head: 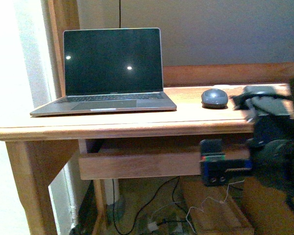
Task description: Place mouse
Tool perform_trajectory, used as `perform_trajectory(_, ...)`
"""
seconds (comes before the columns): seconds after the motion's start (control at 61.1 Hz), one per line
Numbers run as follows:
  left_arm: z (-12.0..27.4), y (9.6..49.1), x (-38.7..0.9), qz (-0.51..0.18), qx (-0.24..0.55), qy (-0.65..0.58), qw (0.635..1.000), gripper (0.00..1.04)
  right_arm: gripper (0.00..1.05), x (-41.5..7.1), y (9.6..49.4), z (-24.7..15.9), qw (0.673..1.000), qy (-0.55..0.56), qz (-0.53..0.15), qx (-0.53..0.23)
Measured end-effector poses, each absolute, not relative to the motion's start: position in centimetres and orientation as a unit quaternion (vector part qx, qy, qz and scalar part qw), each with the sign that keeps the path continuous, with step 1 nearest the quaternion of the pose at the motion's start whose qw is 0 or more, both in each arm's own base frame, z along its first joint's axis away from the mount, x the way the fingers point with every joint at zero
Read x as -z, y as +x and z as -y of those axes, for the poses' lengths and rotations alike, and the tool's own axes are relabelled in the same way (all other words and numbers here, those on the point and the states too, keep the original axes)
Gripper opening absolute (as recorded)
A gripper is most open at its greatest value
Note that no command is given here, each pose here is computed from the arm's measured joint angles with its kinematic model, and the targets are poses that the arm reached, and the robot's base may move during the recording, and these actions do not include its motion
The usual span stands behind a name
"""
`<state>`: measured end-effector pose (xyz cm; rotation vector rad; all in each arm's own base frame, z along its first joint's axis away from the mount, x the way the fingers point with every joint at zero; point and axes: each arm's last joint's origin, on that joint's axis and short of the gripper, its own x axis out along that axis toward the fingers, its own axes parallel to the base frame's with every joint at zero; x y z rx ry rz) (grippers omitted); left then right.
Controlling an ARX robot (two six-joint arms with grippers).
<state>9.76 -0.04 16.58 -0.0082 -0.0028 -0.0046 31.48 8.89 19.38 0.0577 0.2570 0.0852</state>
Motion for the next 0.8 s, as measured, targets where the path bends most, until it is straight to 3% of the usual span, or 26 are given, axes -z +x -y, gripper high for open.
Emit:
perform_trajectory(0.262, 0.0, 9.8, -16.6, 0.002, 0.002, -0.004, 1.000, 0.97, 0.97, -20.9, 21.9, -3.7, 0.988, 0.102, -0.115, -0.023)
perform_trajectory(0.54, 0.0, 9.8, -16.6, 0.002, 0.002, -0.004, 1.000, 0.97, 0.97, -18.8, 11.8, -2.8, 0.983, 0.141, -0.111, -0.030)
perform_trajectory(0.72, 0.0, 9.8, -16.6, 0.001, 0.002, -0.004, 1.000, 0.97, 0.97, -18.2, 9.8, -2.9, 0.980, 0.191, -0.044, -0.038)
perform_trajectory(0.802, 0.0, 9.8, -16.6, 0.001, 0.002, -0.004, 1.000, 0.97, 0.84, -17.1, 9.8, -2.7, 0.991, 0.132, -0.008, -0.014)
